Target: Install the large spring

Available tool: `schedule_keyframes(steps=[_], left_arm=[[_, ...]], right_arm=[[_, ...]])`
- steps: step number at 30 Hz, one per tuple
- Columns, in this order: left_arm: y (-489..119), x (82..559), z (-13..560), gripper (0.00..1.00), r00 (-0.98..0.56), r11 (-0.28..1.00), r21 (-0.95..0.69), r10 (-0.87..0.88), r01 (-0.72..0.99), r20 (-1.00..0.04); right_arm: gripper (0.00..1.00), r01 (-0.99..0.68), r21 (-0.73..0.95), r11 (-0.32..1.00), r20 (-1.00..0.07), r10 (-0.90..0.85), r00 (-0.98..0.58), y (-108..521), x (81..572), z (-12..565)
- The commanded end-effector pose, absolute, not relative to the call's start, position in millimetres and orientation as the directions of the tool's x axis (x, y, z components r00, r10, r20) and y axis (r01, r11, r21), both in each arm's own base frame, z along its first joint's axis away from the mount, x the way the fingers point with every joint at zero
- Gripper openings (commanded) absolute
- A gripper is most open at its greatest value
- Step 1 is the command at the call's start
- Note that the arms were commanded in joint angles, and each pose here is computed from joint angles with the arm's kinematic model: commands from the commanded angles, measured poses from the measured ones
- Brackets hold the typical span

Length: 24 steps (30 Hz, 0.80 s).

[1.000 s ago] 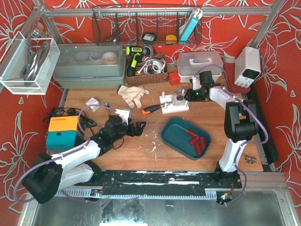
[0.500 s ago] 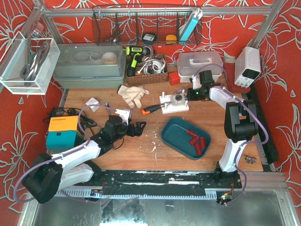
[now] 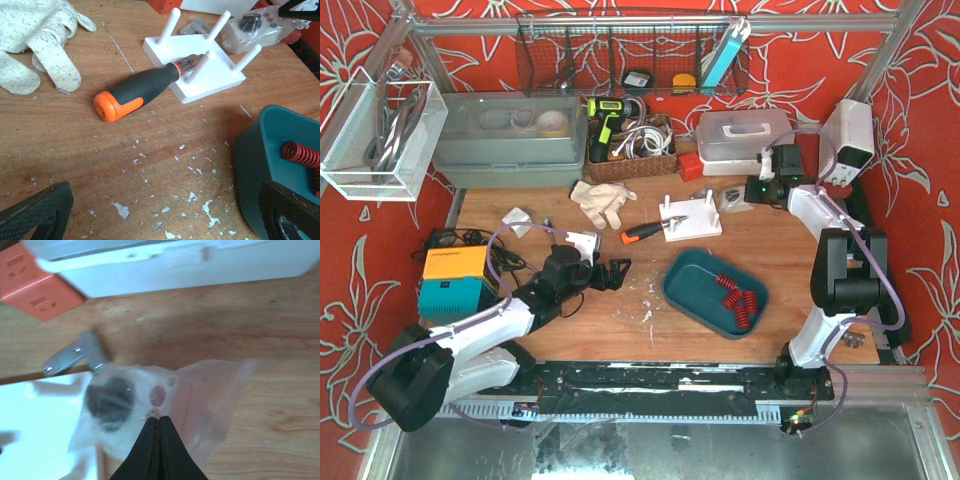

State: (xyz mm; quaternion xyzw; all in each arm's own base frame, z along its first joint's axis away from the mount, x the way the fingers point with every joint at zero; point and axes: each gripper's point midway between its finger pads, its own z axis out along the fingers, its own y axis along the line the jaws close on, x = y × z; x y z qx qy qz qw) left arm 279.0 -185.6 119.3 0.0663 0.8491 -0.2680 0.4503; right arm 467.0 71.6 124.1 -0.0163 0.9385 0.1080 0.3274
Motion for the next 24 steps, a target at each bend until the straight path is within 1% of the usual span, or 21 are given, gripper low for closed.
schedule_keyframes(steps=[1,8,15,17,21,24], left_arm=[[-191,286,137,1.00,-0.548,0.839,-0.394,-0.142,0.376,-0.825],[-193,286,137,1.00,-0.550,0.835,-0.400,-0.144,0.378,-0.822],[-193,284,141,1.00,-0.543,0.829,-0.405,-0.151,0.386,-0.826],[-193,284,140,1.00,-0.544,0.830,-0.403,-0.149,0.384,-0.825],[-193,285,140,1.00,-0.545,0.833,-0.399,-0.145,0.383,-0.826],[-192,284,141,1.00,-0.543,0.834,-0.399,-0.147,0.382,-0.827]], right_arm=[[0.00,0.016,0.175,0.984,-0.651,0.128,-0.748,36,481,123],[0.00,0.134,0.177,0.975,-0.648,0.217,-0.730,2,496,101],[0.01,0.199,0.139,0.970,-0.617,0.242,-0.749,-15,497,79],[0.11,0.209,0.121,0.970,-0.605,0.239,-0.760,-18,495,77],[0.36,0.223,0.121,0.967,-0.603,0.250,-0.757,-19,489,85],[0.48,0.258,0.123,0.958,-0.594,0.279,-0.754,-21,477,93]])
